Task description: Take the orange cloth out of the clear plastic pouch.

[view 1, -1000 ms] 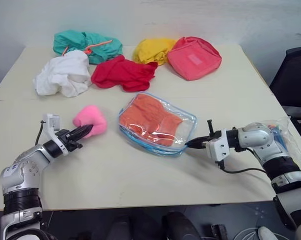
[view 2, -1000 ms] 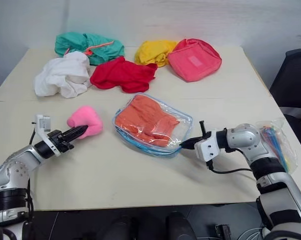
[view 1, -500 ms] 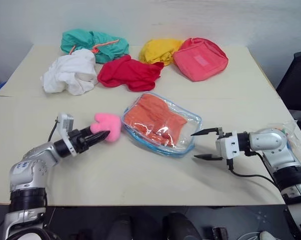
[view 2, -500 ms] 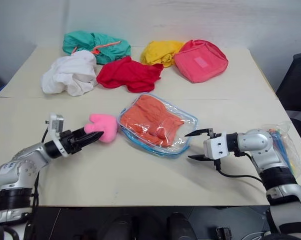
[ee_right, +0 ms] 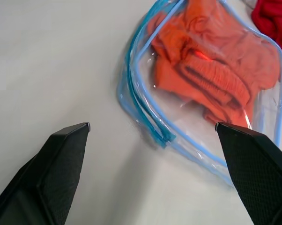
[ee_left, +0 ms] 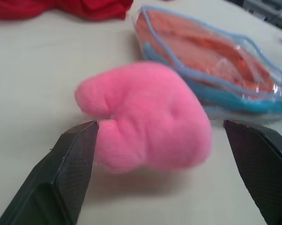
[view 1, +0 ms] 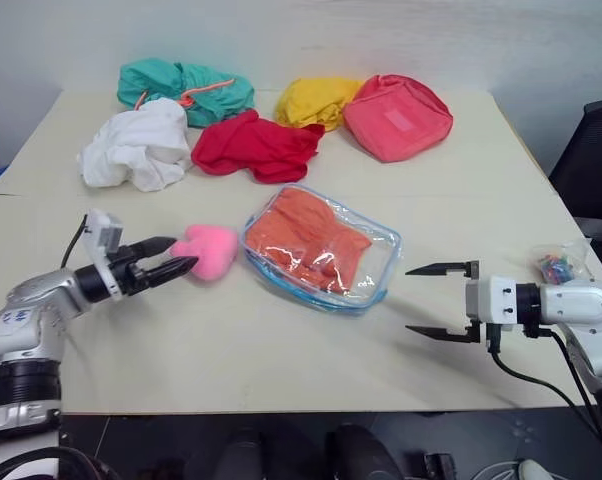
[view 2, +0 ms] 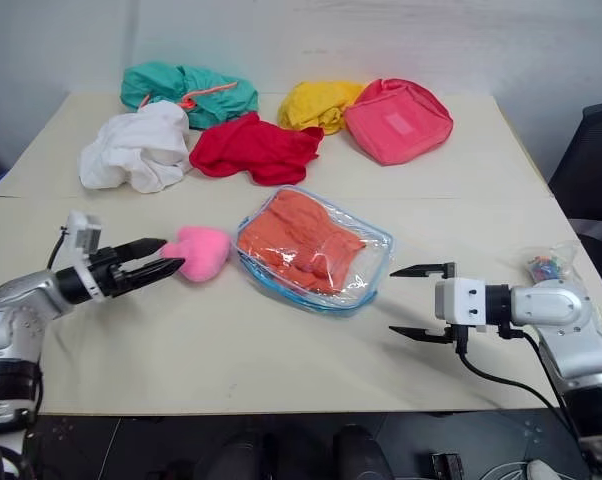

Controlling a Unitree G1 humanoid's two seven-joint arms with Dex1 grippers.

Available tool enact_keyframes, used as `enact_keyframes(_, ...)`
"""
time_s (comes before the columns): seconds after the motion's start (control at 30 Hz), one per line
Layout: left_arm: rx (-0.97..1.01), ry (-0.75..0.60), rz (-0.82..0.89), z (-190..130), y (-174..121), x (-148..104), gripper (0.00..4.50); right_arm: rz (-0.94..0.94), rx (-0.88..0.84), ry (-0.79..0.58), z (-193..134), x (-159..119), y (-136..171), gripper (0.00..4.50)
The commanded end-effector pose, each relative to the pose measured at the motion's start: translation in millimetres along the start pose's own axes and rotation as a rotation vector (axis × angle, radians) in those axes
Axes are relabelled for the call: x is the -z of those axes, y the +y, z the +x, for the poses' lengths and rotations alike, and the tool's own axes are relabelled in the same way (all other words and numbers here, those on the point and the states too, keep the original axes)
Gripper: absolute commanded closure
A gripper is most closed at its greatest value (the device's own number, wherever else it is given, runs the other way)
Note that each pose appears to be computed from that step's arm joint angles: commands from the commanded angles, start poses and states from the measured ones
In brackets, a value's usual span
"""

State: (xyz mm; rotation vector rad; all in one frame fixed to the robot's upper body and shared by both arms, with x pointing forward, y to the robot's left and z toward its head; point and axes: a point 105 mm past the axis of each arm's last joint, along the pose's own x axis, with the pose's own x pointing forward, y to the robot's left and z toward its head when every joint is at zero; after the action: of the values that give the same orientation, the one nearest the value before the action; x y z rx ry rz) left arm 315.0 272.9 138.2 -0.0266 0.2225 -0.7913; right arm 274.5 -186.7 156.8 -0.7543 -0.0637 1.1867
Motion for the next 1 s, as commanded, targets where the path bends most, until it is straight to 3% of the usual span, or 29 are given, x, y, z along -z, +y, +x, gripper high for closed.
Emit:
enact_keyframes(0.03, -0.021, -0.024, 0.148, -4, 2, -9, 0.02, 0.027, 0.056, -0.042, 7, -24, -6, 0.00)
enact_keyframes(0.27, 0.009, 0.013, 0.282, -24, -1, -1, 0.02, 0.051, 0.045, -0.037, 68, -45, 12, 0.00)
enact_keyframes(0.47, 0.285, 0.105, 0.427, -17, -51, 3, 0.02, 0.044, 0.220, 0.023, 113, -41, -6, 0.00)
enact_keyframes(0.57, 0.346, 0.072, 0.464, -7, -69, 0, 0.02, -0.011, 0.235, 0.036, 126, -41, -6, 0.00)
enact_keyframes(0.8, 0.363, 0.039, 0.435, 9, -83, 3, 0.02, -0.007, 0.162, -0.002, 134, -50, 8, 0.00)
enact_keyframes(1.0, 0.339, -0.029, 0.719, 46, -81, -20, 0.02, 0.007, 0.078, -0.044, 102, -49, 25, 0.00)
